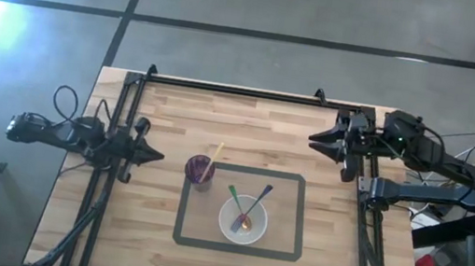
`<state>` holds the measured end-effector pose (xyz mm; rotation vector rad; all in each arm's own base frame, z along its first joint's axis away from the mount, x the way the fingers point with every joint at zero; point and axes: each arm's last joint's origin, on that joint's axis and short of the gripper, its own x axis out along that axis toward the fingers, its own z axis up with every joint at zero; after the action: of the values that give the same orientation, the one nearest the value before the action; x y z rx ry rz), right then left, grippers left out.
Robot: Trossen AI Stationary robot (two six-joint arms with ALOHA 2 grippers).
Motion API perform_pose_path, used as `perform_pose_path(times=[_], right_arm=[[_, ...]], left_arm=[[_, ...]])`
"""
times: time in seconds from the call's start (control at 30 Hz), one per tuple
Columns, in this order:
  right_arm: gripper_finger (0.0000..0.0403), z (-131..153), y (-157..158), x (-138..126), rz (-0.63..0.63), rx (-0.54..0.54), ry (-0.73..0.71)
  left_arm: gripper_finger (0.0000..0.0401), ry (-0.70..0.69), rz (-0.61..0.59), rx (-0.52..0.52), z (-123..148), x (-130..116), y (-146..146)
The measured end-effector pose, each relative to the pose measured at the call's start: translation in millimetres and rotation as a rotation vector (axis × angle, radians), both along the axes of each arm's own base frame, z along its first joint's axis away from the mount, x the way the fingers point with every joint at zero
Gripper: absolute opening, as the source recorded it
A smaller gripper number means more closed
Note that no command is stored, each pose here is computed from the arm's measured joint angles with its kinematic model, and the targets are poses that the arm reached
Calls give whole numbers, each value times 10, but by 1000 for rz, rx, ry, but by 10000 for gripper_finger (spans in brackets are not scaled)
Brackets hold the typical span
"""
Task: Pick & Place Utensil
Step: Return to Home Position
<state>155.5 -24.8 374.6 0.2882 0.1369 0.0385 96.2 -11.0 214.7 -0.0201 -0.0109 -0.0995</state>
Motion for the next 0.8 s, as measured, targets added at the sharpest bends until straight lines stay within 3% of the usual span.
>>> perform_pose_path(times=[0.53, 0.8], right_arm=[[12, -10, 64, -309, 17, -133, 8], [8, -228, 83, -473, -32, -165, 6]], left_arm=[[1, -87, -13, -13, -384, 26, -7], [1, -78, -13, -22, -393, 28, -6]])
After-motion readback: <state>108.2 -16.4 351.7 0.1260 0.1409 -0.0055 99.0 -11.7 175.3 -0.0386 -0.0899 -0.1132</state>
